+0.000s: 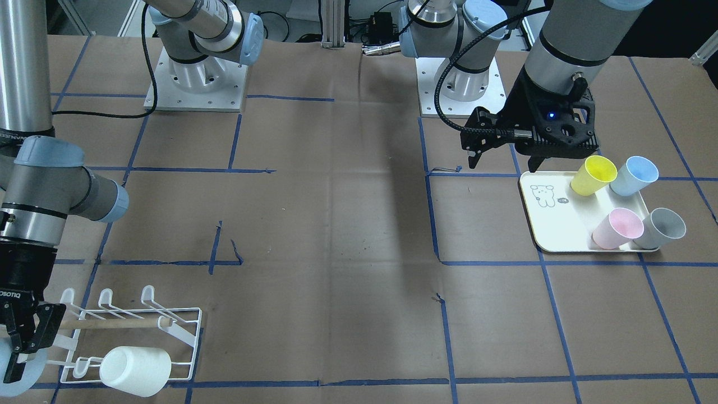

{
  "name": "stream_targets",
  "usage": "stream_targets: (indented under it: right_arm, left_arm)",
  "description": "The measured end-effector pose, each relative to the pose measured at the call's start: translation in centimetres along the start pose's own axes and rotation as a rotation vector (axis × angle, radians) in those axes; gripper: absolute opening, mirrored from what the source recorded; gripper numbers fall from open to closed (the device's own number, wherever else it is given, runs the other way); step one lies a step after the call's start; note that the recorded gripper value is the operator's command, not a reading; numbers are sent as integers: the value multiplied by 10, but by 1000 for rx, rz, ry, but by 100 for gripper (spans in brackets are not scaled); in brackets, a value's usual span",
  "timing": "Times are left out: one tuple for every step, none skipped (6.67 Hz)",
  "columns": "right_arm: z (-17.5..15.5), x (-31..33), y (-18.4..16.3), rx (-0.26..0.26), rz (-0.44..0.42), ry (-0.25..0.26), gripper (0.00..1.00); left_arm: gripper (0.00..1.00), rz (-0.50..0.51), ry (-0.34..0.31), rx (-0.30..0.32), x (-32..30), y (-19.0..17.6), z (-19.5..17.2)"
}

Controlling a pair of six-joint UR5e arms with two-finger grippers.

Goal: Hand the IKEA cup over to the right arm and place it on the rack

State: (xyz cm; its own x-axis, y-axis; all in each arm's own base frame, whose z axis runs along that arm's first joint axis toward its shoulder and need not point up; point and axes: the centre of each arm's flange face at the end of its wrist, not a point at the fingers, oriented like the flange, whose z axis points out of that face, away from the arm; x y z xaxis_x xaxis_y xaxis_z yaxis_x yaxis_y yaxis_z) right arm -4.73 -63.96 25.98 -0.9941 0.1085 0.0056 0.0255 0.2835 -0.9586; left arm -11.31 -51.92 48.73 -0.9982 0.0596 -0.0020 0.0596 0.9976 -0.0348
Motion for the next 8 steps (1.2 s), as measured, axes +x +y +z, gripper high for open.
stream_targets:
  right_arm:
    - [1,0,4,-6,1,-1,12]
    - [1,-1,8,-15,0,-1,37]
    - [0,-1,12,-24,-6,0,72]
    - [-1,-1,14,-25,-31,4,99]
    - [-1,-2,13,-18,-57,5,100]
    - [-2,-2,13,-14,-67,3,100]
    - [-2,-2,12,-11,-69,1,100]
    - [-3,-3,9,-7,-70,-1,100]
  left_arm:
    - [99,1,0,-1,0,0,0]
    - [99,2,0,-2,0,0,1]
    - [99,2,0,-2,0,0,1]
    - [99,2,0,-1,0,0,1]
    - [99,2,0,-1,0,0,1]
    - [99,2,0,-2,0,-1,1]
    - [99,3,0,-2,0,-1,1]
    - [99,2,0,-2,0,-1,1]
